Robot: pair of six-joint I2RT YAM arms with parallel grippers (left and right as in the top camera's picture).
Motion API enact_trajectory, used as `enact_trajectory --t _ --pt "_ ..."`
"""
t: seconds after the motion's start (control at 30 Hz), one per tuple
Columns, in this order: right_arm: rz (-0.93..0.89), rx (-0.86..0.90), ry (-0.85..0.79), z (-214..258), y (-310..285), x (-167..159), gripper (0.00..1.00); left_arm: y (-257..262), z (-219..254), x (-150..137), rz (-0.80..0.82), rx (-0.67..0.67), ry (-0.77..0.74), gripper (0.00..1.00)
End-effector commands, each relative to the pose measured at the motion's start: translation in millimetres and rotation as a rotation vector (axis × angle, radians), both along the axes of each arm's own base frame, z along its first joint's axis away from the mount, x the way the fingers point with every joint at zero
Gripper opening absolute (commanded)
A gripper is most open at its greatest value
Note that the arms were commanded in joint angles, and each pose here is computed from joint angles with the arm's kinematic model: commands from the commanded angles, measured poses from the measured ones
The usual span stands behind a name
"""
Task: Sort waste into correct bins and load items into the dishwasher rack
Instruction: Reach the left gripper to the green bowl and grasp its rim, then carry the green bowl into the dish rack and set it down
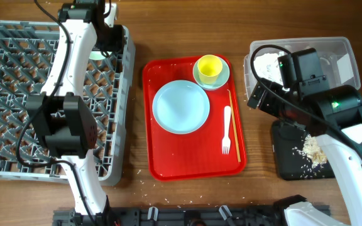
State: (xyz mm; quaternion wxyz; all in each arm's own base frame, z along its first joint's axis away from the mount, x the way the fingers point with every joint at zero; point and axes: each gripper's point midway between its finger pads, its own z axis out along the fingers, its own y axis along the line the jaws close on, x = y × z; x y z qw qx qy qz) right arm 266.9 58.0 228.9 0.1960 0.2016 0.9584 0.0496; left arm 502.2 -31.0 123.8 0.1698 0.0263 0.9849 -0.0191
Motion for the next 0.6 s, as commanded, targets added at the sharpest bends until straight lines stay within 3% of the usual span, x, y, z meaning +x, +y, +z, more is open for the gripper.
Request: enact_trajectory --t 0.0,0.2,0.27,0.4,0.47,0.57 --pt "0.005 -0.010 -0.014 4 -1 3 1.00 -15 17 -7 0.016 -0.114 -0.003 0.04" --pt "0.005 -0.010 -0.014 4 -1 3 1.00 -20 119 -25 0.013 -0.170 -0.213 0.04" --pt "0.005 -0.010 -0.014 4 -1 3 1.00 -23 131 -29 0.037 -0.201 -0.228 0.04" --pt "0.005 -0.010 -0.014 4 -1 3 1.00 -42 150 -50 0.016 -0.344 -0.202 0.04" --pt "0.005 -0.010 -0.014 4 -1 3 1.00 -31 156 -60 0.115 -0.403 -0.171 0.04" --pt "0.005 -0.010 -0.014 4 -1 3 1.00 -15 168 -83 0.150 -0.641 -0.082 0.04"
